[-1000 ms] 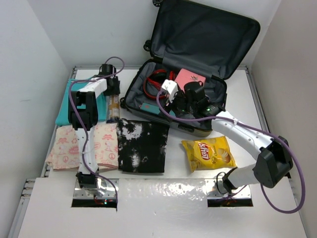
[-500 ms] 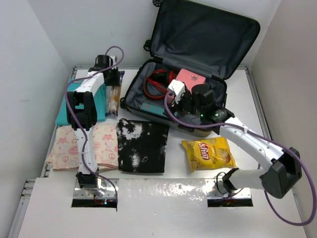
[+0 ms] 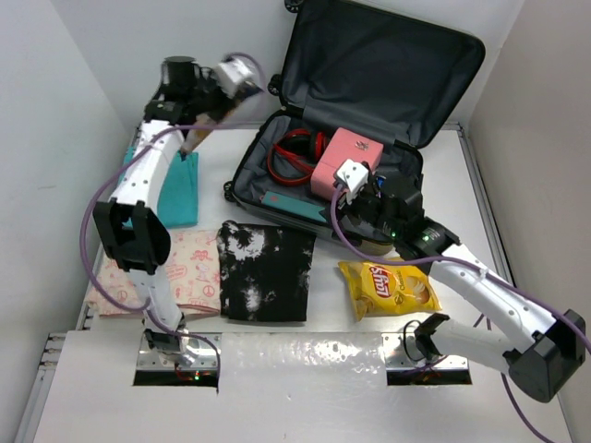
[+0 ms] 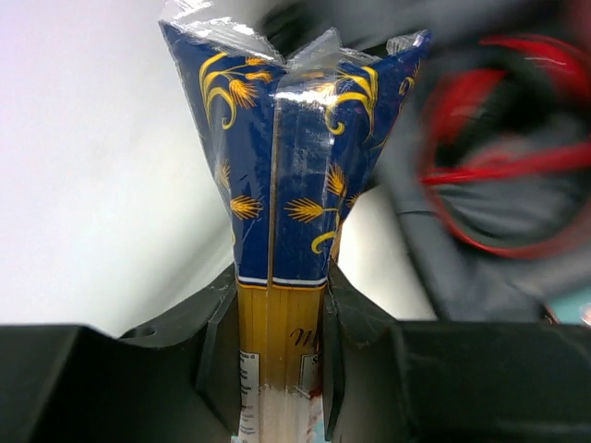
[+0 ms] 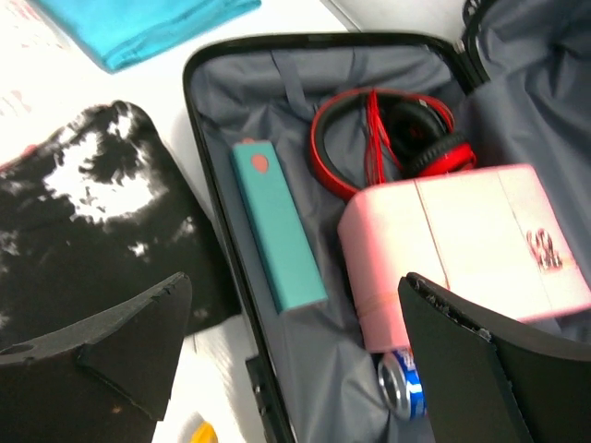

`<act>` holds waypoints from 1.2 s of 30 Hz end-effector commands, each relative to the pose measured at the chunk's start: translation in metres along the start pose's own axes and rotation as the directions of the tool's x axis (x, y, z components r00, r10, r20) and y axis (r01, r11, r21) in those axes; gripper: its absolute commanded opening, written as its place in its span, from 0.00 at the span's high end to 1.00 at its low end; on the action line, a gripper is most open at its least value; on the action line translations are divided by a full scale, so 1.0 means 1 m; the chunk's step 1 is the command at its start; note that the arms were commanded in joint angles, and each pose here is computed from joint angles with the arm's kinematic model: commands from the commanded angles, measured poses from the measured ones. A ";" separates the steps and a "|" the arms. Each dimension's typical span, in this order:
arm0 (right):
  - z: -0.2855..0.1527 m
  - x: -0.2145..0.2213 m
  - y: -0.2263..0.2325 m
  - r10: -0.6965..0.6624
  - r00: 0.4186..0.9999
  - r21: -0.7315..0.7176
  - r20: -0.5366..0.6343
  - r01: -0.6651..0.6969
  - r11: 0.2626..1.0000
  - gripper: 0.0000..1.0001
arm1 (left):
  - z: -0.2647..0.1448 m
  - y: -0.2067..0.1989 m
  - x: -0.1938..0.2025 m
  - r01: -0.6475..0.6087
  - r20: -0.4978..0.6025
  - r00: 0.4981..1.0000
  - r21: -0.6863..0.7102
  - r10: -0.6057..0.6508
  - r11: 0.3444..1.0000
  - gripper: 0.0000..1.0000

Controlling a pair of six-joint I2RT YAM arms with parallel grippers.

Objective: Pack the luggage

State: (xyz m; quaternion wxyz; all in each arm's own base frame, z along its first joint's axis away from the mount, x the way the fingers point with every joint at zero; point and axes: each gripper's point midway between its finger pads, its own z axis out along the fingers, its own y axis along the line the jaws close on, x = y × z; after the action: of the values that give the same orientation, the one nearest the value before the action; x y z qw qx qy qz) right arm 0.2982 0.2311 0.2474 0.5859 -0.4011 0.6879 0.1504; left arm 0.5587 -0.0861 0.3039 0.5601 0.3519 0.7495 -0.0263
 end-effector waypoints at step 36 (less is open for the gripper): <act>-0.079 0.048 -0.041 0.237 0.961 0.402 -0.145 -0.161 0.901 0.06 | 0.017 -0.321 0.028 -0.764 0.472 0.609 0.567 0.638 0.309 0.20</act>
State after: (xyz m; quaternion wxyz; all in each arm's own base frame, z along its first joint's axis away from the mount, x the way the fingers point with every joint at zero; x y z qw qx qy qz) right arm 0.2699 0.1471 0.2206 0.5685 -0.2750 0.7735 0.0532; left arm 0.3794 -0.3108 0.1252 0.3431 0.8306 0.4198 -0.1268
